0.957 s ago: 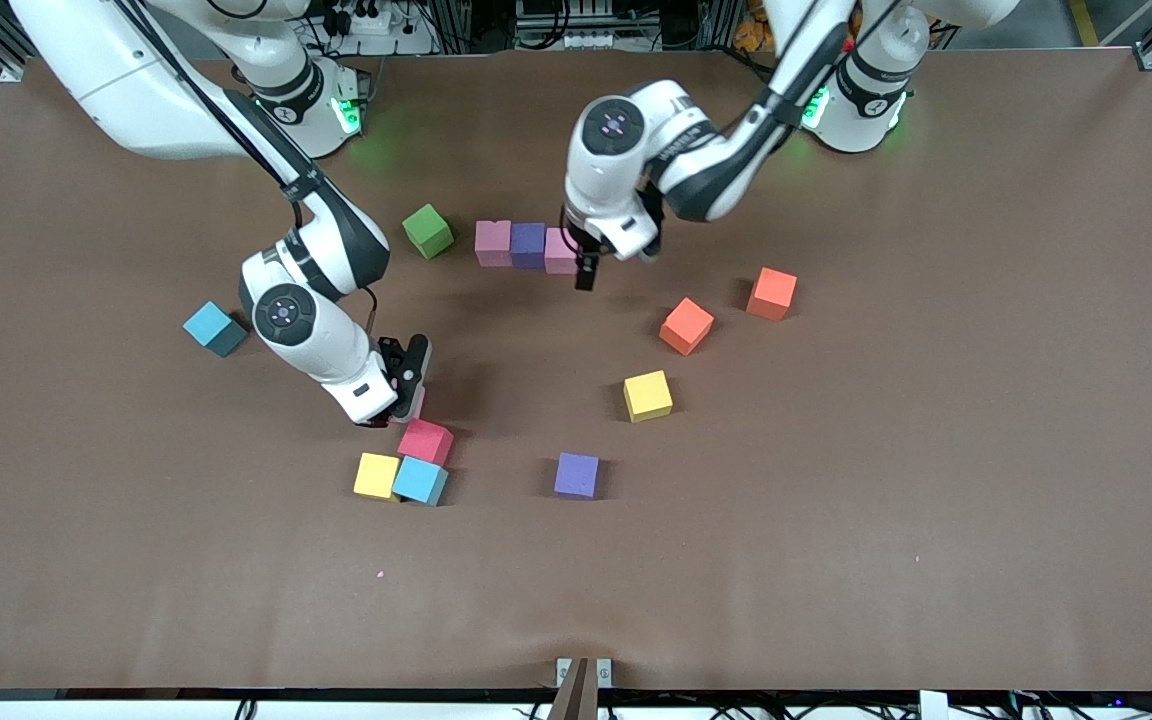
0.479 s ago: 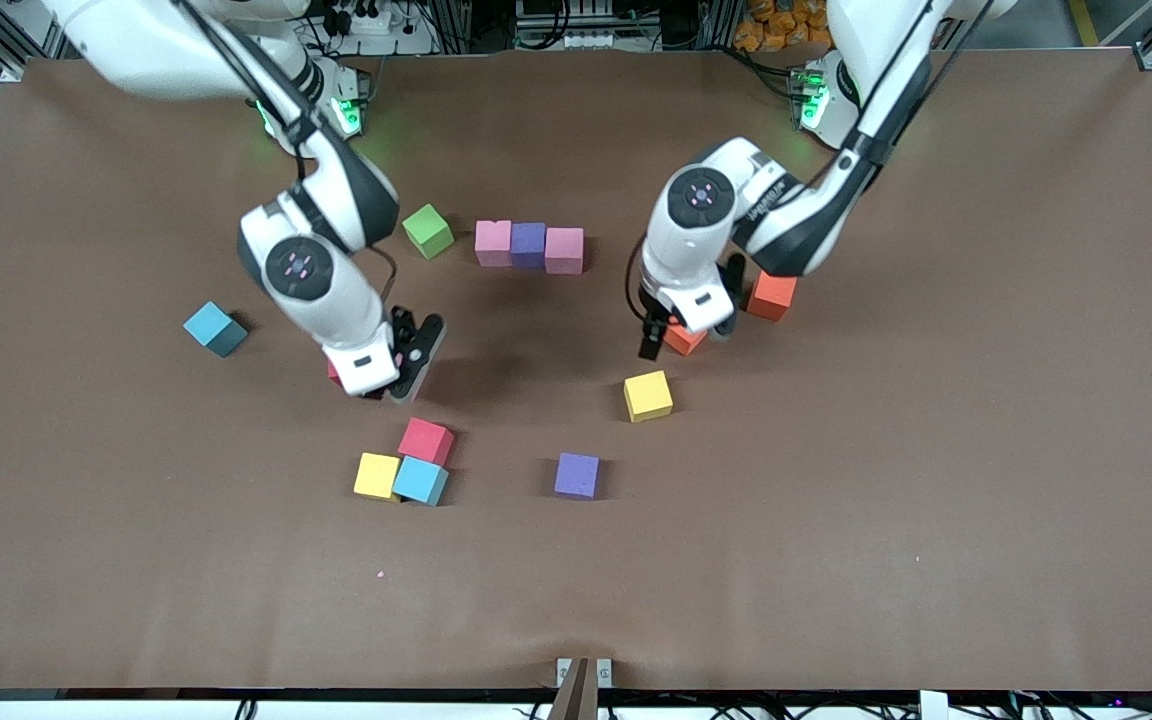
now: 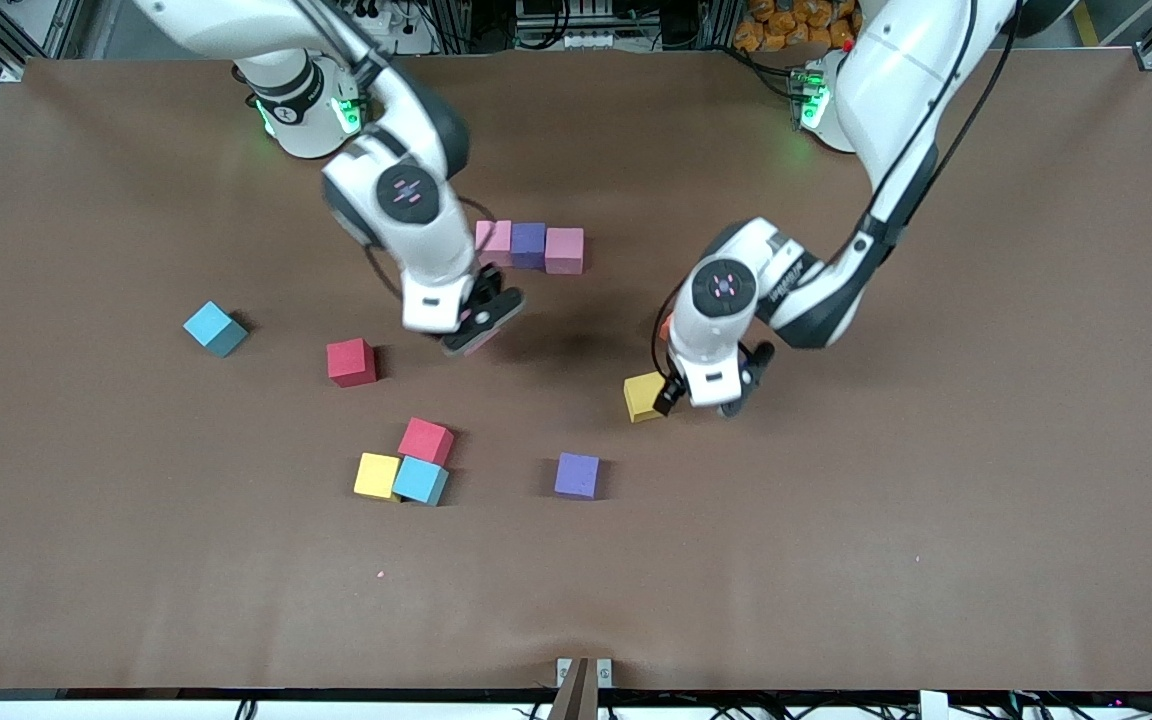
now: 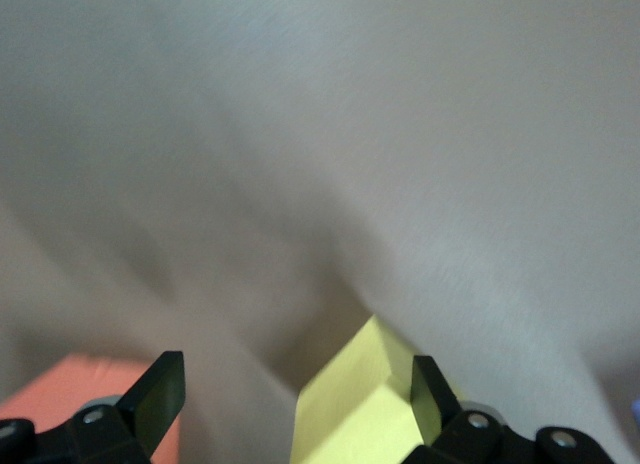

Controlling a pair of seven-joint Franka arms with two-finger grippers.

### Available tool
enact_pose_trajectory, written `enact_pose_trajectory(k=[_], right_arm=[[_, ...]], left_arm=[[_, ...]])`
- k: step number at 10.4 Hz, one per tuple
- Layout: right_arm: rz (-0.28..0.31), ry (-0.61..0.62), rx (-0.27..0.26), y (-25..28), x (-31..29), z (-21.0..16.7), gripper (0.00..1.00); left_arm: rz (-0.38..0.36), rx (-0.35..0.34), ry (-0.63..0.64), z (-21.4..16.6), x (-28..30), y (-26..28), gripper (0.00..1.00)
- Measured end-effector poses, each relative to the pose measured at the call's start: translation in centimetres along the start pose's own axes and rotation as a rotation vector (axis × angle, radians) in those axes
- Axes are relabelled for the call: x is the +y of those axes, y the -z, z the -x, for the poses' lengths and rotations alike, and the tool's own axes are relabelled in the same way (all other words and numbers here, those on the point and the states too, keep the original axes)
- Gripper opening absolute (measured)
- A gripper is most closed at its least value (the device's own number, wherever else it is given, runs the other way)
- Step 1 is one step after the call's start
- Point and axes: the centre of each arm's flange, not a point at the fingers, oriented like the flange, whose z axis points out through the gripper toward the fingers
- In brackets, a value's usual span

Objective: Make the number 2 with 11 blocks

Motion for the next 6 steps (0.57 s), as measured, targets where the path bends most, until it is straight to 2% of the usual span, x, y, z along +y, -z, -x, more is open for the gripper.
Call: enact_pose_trajectory(k=[4, 6], right_arm=[[-0.021, -0.334, -0.009, -2.2, -7.7, 1.2, 0.58], [-0.041, -0.434, 0.001, -3.4, -10.0, 0.6, 0.58]], left_arm=[[0.059, 0.015, -0.113, -2.1, 2.3, 2.0, 1.00], [0.058, 0.026, -0.151, -1.6, 2.4, 1.9, 1.00]])
